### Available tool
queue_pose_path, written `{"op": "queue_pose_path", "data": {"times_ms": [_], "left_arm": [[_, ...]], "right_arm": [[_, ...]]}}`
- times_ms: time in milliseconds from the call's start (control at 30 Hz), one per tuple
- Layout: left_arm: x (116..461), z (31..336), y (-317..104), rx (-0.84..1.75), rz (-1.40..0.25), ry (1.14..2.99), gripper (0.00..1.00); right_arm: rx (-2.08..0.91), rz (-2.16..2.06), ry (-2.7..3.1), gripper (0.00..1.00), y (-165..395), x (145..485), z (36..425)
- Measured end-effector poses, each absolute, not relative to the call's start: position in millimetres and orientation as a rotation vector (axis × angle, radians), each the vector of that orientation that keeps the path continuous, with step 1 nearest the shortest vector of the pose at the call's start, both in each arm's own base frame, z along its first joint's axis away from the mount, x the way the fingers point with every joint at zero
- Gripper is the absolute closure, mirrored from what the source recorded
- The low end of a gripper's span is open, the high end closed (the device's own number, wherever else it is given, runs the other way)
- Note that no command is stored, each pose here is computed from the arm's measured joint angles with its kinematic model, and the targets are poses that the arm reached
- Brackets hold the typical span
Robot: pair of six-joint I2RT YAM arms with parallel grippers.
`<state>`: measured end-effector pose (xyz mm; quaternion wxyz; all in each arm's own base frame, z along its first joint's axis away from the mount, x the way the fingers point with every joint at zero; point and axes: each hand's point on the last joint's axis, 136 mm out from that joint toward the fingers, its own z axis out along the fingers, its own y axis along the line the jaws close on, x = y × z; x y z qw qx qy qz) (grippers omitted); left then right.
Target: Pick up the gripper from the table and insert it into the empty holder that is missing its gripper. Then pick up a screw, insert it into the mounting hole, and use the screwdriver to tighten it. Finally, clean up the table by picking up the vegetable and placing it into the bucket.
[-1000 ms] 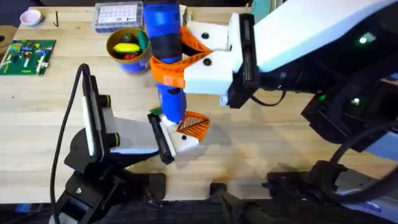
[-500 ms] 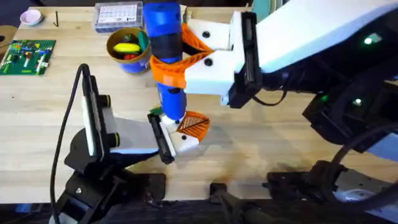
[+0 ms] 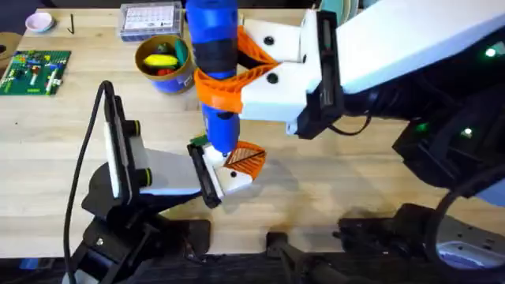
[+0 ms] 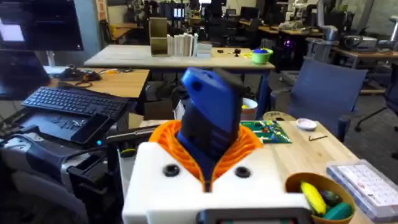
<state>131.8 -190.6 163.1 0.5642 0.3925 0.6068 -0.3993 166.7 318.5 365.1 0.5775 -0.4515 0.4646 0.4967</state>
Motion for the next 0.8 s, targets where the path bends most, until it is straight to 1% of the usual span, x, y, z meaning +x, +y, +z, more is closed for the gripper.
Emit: {"op": "queue_pose_path", "data": {"times_ms": [233, 800], "left_arm": [[131.9, 163.1, -190.6, 0.923, -0.939, 1.428, 0.997], [131.8, 163.1, -190.6, 0.923, -0.939, 1.428, 0.997]], "right_arm": [[-1.062, 1.166, 1.114, 0.979, 320.8, 169.0, 358.6], [-1.058, 1.164, 1.099, 0.979, 321.6, 169.9, 360.6]]}}
